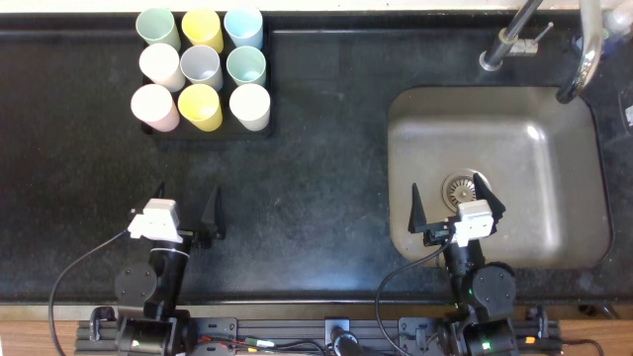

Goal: Store Cups

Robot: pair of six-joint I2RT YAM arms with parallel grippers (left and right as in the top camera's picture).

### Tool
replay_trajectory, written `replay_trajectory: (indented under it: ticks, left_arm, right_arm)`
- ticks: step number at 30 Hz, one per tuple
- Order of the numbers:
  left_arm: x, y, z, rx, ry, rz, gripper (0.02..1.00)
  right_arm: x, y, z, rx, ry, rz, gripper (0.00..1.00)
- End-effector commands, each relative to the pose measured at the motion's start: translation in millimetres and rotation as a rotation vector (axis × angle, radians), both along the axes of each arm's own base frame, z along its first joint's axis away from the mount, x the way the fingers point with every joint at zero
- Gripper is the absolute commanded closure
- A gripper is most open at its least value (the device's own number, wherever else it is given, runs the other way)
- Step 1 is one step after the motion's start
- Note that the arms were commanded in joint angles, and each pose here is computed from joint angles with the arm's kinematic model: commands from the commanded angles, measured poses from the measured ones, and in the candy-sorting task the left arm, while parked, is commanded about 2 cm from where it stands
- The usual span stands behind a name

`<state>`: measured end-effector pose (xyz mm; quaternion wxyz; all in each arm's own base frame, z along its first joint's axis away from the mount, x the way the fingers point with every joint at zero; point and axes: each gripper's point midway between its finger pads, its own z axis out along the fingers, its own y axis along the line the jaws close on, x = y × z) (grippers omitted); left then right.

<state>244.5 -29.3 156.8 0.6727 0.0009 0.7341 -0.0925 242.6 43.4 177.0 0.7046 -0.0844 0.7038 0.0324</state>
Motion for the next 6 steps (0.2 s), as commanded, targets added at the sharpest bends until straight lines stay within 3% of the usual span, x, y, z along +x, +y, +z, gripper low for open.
replay_trajectory:
  ticks: [1, 6]
  left_arm:
    - [-0.5, -1.0, 0.6, 0.009, -0.006, -0.01, 0.018]
    - [-0.5, -1.0, 0.6, 0.009, -0.006, -0.01, 0.02]
  right_arm:
    - [0.6, -1.6, -3.9, -0.003, 0.001, -0.009, 0.003]
    - [0.6, -1.6, -3.8, -0.003, 0.001, -0.009, 0.007]
